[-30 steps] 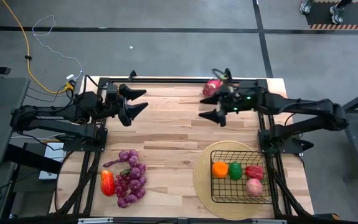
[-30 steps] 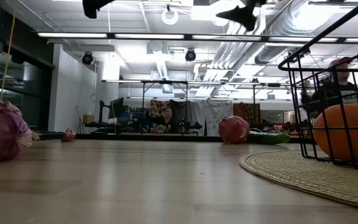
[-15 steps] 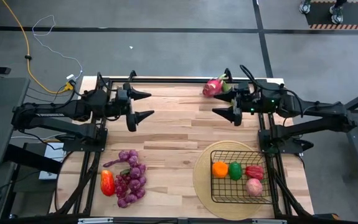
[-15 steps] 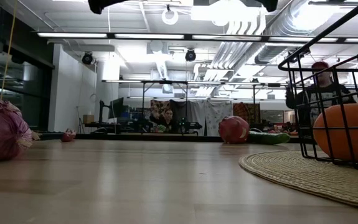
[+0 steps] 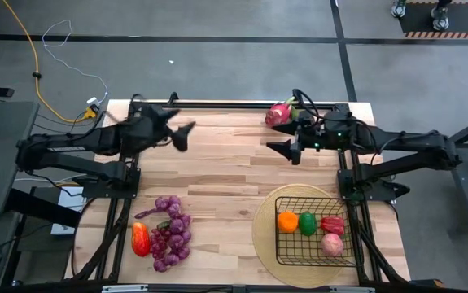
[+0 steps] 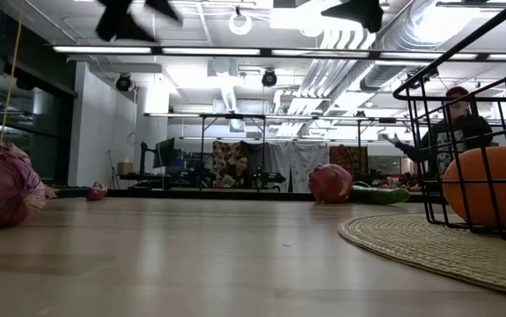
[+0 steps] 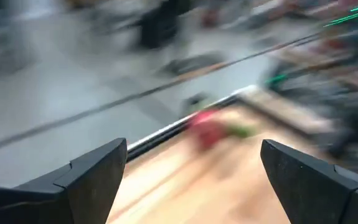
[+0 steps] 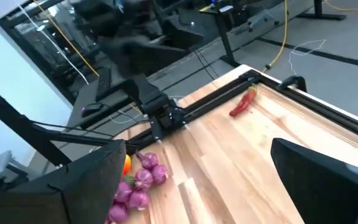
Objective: Build produce basket
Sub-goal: Put the chili pepper into the wire basket
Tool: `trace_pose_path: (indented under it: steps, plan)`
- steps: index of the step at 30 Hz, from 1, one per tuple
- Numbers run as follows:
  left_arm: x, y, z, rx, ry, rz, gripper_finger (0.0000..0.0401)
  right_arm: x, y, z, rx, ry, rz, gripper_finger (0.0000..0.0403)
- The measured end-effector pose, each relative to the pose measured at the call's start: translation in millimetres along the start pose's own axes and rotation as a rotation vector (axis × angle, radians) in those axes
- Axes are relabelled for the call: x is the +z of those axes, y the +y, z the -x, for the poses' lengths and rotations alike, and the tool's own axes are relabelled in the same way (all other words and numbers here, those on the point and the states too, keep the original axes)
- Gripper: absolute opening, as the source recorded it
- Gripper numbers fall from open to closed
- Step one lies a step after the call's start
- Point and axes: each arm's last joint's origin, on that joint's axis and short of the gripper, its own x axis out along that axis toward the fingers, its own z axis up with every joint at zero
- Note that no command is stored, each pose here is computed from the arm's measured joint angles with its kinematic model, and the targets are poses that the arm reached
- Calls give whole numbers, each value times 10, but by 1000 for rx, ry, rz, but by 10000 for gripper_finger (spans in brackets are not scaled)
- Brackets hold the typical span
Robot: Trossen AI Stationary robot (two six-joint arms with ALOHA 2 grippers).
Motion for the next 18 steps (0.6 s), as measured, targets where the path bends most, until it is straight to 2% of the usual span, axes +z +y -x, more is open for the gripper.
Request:
trace_pose_path:
  steps: [4, 11, 13, 18]
  plan:
    - [-85, 223, -191, 291, 155, 88, 358, -22, -7, -44, -7, 14, -6, 390]
    - [-511, 685, -597, 769, 493, 173, 358, -28, -9, -51, -8, 18, -23, 390]
    - [-591, 766, -707, 856, 531, 195, 358, -28, -9, -50, -8, 18, -23, 390]
    - [-798, 864, -972, 982, 597, 234, 358, -41, -15, -50, -15, 32, -22, 390]
